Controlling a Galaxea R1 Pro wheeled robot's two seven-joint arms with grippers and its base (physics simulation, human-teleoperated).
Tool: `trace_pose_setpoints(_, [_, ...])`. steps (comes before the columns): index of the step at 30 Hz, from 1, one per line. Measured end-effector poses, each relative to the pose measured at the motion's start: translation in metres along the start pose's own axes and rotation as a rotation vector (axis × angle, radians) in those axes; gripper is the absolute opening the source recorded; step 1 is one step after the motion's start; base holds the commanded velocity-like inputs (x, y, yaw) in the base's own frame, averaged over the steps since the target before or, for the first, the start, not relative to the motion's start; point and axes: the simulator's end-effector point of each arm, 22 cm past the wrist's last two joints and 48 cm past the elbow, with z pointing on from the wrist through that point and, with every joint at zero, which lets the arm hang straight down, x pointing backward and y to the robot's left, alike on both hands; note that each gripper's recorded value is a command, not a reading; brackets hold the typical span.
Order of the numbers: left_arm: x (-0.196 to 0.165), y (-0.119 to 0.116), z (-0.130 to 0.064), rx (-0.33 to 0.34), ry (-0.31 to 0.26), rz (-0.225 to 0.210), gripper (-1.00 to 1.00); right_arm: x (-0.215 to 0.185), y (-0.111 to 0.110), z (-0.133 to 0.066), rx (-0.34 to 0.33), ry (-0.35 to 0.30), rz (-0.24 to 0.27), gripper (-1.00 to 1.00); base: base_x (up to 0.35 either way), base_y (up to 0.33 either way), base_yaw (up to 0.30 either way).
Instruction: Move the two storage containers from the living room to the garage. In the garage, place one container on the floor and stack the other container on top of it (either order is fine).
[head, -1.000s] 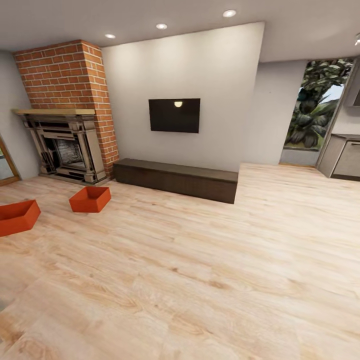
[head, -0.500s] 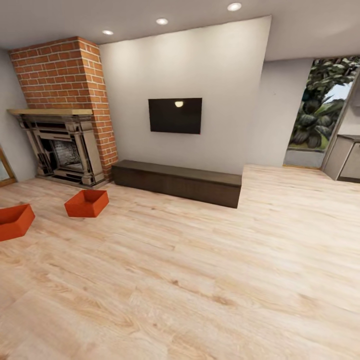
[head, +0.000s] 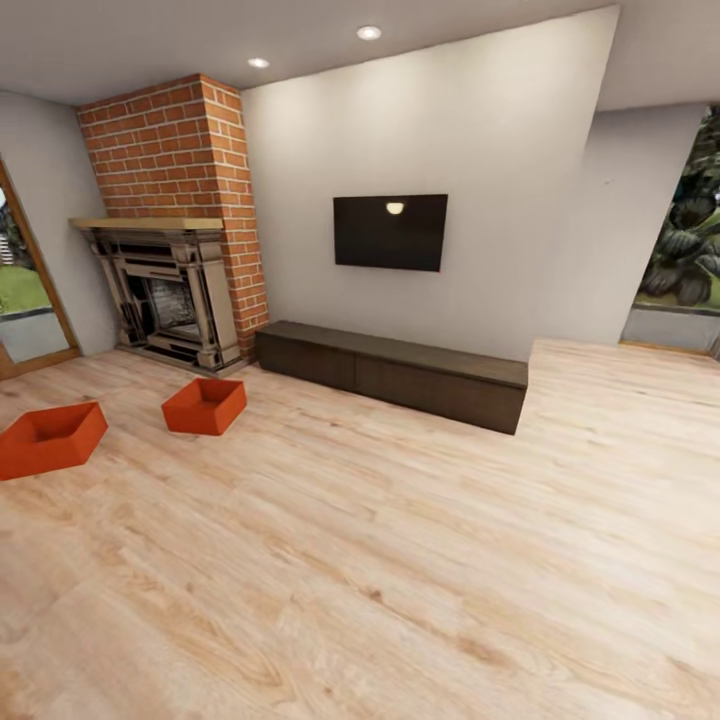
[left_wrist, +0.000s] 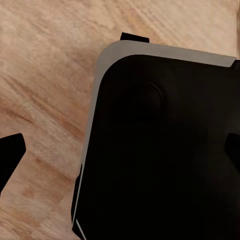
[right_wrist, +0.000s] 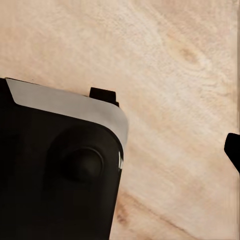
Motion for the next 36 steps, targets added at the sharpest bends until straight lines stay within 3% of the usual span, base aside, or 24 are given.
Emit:
trace_pose_setpoints(16, [0.0000, 0.0000, 0.0000, 0.000, 0.000, 0.000, 1.00, -0.0004, 0.0011, 0.0000, -0.001, -0.001, 0.000, 1.00, 0.323, 0.000, 0.008])
trace_pose_setpoints(27, [0.0000, 0.0000, 0.0000, 0.000, 0.000, 0.001, 1.00, -0.0003, 0.0010, 0.0000, -0.001, 0.000, 0.000, 1.00, 0.323, 0.000, 0.222])
trace_pose_setpoints(36, [0.0000, 0.0000, 0.0000, 0.000, 0.000, 0.001, 1.00, -0.0001, -0.0001, 0.0000, 0.000, 0.000, 0.000, 1.00, 0.323, 0.000, 0.027])
